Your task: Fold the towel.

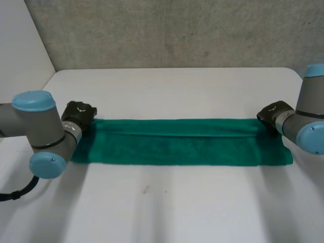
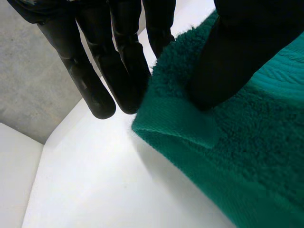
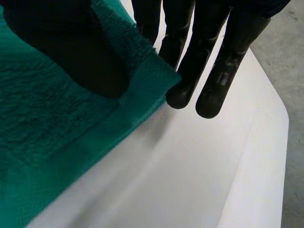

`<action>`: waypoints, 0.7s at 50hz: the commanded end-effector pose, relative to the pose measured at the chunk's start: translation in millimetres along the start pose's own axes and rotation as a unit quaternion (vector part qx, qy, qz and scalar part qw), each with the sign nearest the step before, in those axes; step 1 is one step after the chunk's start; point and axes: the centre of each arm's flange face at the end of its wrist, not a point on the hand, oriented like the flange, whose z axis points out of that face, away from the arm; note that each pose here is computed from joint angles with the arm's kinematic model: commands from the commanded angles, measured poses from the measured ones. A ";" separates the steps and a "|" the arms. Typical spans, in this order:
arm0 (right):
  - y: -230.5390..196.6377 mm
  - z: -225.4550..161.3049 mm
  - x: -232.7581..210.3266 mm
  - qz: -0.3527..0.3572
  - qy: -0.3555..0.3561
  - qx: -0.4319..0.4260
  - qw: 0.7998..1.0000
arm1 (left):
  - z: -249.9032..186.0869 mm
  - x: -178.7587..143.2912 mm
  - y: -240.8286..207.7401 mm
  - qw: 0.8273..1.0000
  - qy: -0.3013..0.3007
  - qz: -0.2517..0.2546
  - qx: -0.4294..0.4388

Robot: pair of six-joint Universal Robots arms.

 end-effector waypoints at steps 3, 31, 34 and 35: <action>-4.2 28.9 -2.2 0.009 0.037 0.019 0.999 | 17.6 4.1 -2.7 0.999 -0.017 0.002 0.036; -22.5 54.3 -22.3 0.038 0.033 0.120 0.992 | 47.3 26.1 -3.8 0.994 -0.024 0.010 0.107; -19.3 59.0 -13.5 0.066 0.070 0.116 0.989 | 48.5 24.4 -5.3 0.993 -0.032 0.008 0.112; -17.9 59.4 -12.6 0.074 0.074 0.114 0.988 | 47.7 23.8 -5.9 0.993 -0.033 0.007 0.112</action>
